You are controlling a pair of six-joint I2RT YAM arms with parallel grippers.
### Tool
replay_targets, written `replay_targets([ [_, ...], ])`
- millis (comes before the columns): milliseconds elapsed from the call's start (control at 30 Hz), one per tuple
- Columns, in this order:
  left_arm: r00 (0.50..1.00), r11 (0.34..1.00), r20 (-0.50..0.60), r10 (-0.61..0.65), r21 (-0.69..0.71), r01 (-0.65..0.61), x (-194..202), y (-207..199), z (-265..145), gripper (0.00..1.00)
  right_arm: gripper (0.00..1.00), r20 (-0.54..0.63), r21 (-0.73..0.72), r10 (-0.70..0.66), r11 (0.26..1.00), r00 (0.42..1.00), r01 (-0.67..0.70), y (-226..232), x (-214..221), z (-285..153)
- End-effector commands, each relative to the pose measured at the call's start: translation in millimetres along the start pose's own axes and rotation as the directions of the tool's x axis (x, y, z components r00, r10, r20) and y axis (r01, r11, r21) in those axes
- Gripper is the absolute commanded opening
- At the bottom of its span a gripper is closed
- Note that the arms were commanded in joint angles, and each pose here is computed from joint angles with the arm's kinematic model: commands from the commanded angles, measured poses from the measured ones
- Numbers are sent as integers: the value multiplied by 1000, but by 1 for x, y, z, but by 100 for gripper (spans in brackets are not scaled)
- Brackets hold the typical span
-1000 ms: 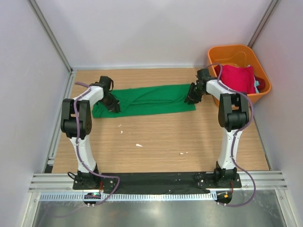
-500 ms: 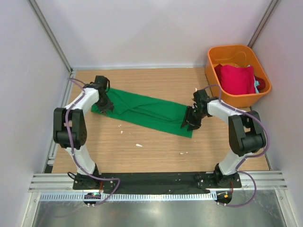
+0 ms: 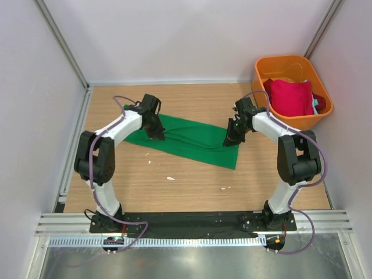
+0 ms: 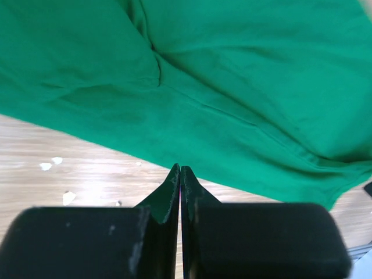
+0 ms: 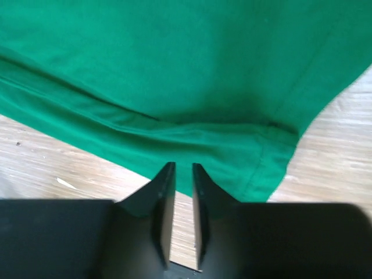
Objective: Fold and stack the t-shirts
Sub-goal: Fold the tshirt
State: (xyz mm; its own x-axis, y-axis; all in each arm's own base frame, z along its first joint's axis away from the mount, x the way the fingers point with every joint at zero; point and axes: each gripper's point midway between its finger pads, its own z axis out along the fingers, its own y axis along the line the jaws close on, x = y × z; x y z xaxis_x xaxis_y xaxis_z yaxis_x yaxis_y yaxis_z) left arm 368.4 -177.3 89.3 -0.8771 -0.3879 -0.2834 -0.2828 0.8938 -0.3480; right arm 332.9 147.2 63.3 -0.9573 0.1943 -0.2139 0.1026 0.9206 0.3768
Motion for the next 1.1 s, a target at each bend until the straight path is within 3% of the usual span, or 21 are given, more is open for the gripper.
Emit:
replay_targets([
  [0,999,998,-36,-20,52,22,5,-22,10,0,20,13,-51,-9,999,1000,10,17,-11,2],
  [333,999,1000,-52,-8,-13,7,-2,-20,44,0,17,-34,-88,-25,996,999,22,34,0,18],
  [667,998,999,-64,5,-34,-7,-15,-27,76,0,19,-75,-167,-74,984,994,61,80,6,33],
  [900,1000,999,-11,0,-34,0,-38,-33,76,0,24,-86,-202,-85,977,993,66,101,2,46],
  [1067,999,999,-41,-3,-48,1,-33,-28,84,0,29,-84,-144,-101,986,991,88,90,-6,65],
])
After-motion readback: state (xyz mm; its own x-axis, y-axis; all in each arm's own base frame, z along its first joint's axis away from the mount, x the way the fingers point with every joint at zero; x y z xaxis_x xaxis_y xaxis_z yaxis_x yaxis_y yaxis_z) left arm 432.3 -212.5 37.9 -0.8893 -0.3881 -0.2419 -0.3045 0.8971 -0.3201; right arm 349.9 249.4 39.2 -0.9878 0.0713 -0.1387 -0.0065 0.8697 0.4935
